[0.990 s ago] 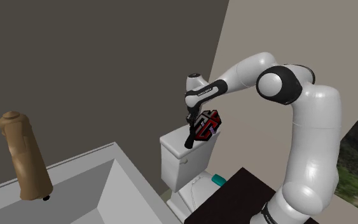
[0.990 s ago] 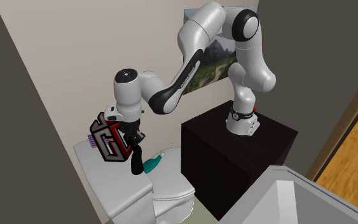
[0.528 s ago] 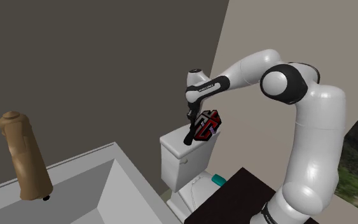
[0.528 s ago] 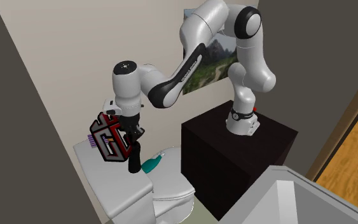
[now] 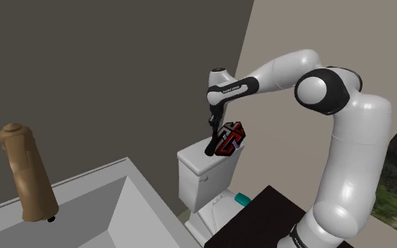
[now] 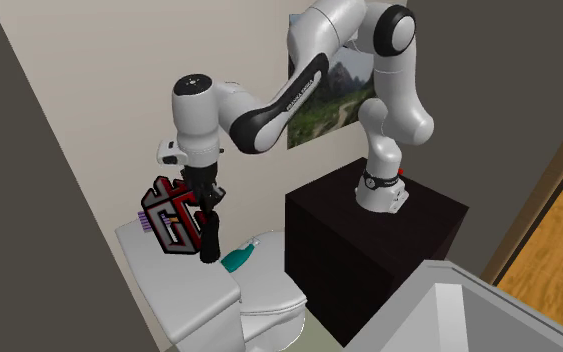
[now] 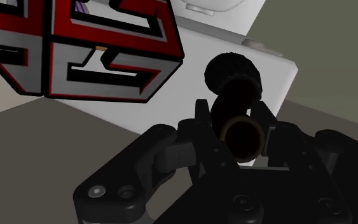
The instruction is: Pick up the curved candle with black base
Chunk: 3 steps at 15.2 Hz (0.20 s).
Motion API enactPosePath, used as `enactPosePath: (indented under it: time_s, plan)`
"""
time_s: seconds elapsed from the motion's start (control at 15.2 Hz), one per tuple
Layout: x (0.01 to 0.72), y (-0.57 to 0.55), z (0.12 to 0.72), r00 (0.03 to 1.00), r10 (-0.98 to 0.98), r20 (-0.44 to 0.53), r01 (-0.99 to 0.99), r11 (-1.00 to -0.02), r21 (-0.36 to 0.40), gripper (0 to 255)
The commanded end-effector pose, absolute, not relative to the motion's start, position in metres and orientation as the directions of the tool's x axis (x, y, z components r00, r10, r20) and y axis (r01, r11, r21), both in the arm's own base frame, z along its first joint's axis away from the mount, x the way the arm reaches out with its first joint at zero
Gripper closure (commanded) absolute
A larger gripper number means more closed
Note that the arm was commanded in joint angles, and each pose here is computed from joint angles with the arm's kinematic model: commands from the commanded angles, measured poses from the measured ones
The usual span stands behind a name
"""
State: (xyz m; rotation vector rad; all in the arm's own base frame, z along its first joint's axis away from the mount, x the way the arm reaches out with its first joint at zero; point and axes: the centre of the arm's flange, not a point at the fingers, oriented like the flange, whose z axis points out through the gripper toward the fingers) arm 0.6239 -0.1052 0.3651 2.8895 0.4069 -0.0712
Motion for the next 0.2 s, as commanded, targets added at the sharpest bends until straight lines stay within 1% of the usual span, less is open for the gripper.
enactPosePath:
  time_s: [0.0,0.13]
  plan:
    - [0.6237,-0.1055,0.3772,0.96,0.267,-0.078,0.278,-0.937,0.212,255]
    - [0.6237,-0.1055,0.378,0.96,0.267,-0.078,0.278,-0.937,0.212,255]
